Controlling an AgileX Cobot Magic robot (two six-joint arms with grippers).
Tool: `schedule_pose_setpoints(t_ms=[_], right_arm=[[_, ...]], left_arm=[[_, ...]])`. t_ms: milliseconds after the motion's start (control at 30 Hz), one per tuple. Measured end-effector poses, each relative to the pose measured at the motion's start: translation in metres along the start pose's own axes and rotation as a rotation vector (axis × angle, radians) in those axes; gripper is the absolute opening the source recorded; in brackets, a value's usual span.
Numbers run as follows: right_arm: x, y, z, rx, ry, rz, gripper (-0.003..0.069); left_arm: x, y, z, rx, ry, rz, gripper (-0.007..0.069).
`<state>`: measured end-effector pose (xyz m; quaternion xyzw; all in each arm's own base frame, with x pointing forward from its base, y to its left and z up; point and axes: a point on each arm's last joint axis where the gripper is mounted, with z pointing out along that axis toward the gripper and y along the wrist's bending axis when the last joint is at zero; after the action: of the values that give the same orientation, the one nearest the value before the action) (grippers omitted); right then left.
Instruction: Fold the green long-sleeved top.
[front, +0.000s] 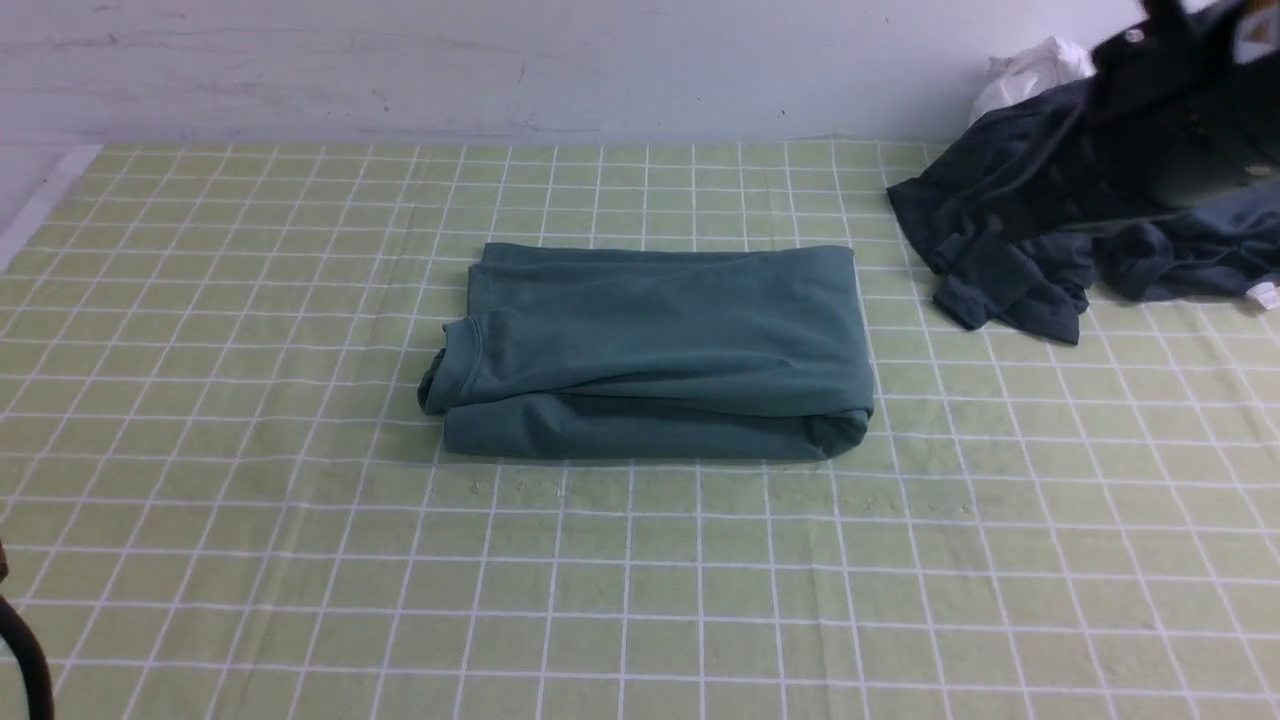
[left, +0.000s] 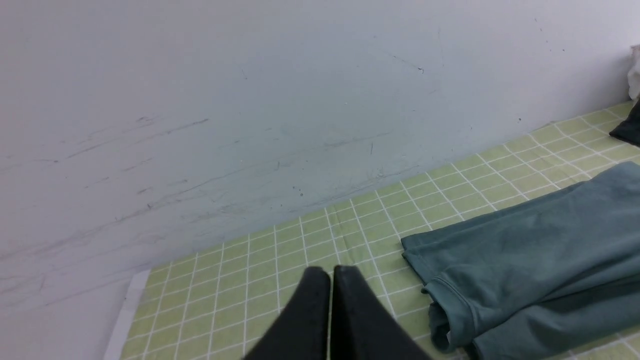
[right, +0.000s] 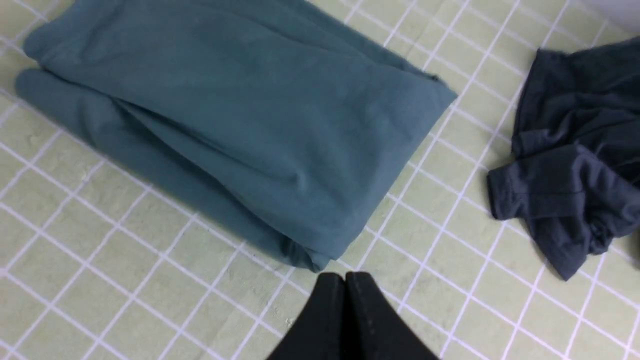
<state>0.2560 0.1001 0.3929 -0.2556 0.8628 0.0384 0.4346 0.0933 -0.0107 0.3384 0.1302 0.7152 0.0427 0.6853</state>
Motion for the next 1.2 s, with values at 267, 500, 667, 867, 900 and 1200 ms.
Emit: schedule_pose_setpoints(t_ms=[267,500,667,867,900,1200], right_arm=[[0.092,0.020,-0.072,0.074,-0.413,0.021,-0.0016],[0.198,0.042,-0.034,0.048,-0.347,0.085,-0.0016],[0.258,0.054,-0.010,0.014,-0.188,0.139,-0.0016],[0.294,0.061,0.001,0.010,-0.112,0.151,-0.0016],[0.292,0.060,0.000,0.017,-0.140,0.151,-0.0016],[0.289,0.052,-0.035,0.171,-0.444,0.186,-0.0016]], left_arm=[[0.000,0.000,0.000,0.002,0.003,0.000,-0.0003],[0.000,0.000,0.000,0.002,0.003,0.000,-0.0003],[0.000,0.000,0.000,0.002,0.003,0.000,-0.0003],[0.000,0.000,0.000,0.002,0.003,0.000,-0.0003],[0.000,0.000,0.000,0.002,0.003,0.000,-0.0003],[0.001,-0.001,0.000,0.007,0.008,0.000,-0.0003]])
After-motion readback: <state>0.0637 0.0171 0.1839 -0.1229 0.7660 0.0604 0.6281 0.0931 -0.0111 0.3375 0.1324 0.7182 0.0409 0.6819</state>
